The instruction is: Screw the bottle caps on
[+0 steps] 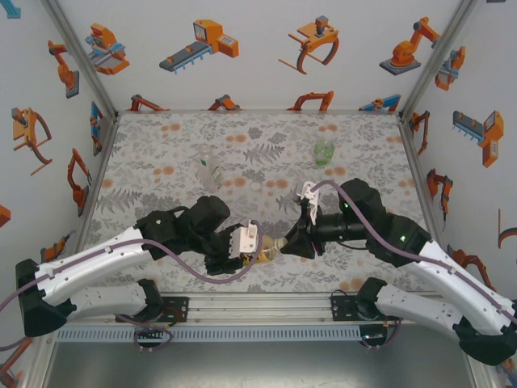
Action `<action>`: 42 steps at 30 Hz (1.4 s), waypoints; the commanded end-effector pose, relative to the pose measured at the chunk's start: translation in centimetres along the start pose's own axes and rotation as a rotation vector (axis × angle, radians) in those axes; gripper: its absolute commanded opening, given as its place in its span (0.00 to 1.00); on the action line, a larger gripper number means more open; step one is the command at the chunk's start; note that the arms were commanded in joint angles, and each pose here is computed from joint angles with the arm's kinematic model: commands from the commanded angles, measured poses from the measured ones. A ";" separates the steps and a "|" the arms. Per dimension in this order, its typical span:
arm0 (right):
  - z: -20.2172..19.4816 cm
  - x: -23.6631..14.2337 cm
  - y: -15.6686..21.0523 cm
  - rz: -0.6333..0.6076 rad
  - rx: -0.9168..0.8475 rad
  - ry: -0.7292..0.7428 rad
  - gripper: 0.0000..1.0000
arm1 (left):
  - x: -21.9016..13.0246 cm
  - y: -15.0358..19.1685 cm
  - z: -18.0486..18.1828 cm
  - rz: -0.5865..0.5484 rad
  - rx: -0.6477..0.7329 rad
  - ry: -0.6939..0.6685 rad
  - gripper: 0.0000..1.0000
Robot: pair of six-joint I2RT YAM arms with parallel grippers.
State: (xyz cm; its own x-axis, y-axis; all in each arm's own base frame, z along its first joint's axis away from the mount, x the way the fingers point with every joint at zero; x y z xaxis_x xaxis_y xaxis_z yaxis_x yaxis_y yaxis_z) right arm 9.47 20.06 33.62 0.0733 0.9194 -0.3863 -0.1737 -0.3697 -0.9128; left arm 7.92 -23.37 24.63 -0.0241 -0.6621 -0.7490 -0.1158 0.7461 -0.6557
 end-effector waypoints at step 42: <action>-2.1 -2.8 -1.5 -0.047 0.833 0.351 0.65 | 0.6 -2.3 -0.3 -0.137 0.045 0.014 0.00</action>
State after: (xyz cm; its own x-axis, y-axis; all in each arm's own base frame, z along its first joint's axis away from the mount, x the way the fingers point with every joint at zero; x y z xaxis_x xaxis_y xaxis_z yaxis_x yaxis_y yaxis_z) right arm 11.87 18.35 34.90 0.3486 0.7952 -0.4961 -0.8540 0.0515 -0.5177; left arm 8.15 -25.13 25.28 0.0005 -0.7395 -0.6731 -0.0808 0.6709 -0.7371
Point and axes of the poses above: each hand's point on the last joint's axis, 136 mm out from that joint toward the fingers, its own x axis out along the fingers, its own z axis along the line the jaws close on, y = z × x, the point moved 7 cm from there along -x, back along the fingers, and after that the axes turned 12 degrees about -x, right-handed, at the moved point
